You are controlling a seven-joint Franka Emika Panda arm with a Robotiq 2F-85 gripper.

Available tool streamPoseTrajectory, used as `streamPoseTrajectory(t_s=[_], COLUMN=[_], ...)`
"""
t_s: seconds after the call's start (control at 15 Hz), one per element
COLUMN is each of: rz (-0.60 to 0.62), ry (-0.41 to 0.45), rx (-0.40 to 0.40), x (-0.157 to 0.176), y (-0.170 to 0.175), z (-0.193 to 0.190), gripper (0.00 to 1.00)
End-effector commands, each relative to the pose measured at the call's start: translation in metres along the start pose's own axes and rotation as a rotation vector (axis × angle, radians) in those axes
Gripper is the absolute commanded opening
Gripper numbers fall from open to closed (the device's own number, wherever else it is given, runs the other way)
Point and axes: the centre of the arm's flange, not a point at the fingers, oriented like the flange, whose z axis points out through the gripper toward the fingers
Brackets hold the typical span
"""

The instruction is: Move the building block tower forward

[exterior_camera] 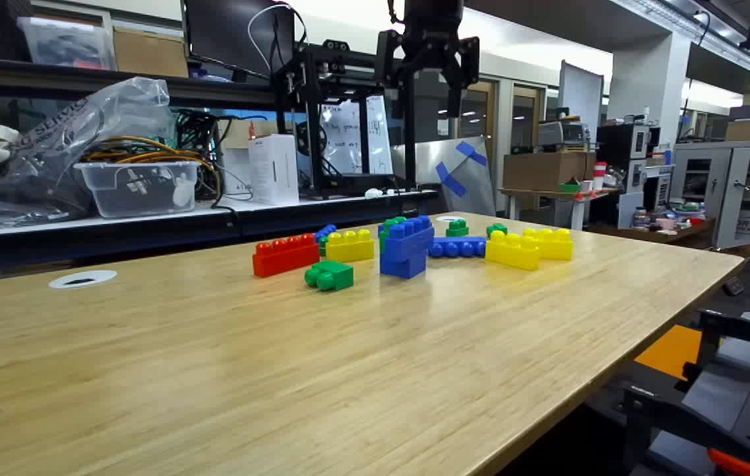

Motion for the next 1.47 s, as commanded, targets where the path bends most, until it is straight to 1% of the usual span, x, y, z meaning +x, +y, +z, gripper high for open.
streamPoseTrajectory(t_s=[0.0, 1.13, 1.4], rz=[0.000, 0.000, 0.001], ry=[0.000, 0.000, -0.020], rx=[0.000, 0.000, 0.017], x=[0.000, 0.000, 0.019], y=[0.000, 0.000, 0.003], z=[0.000, 0.000, 0.013], gripper=[1.00, 1.00, 1.00])
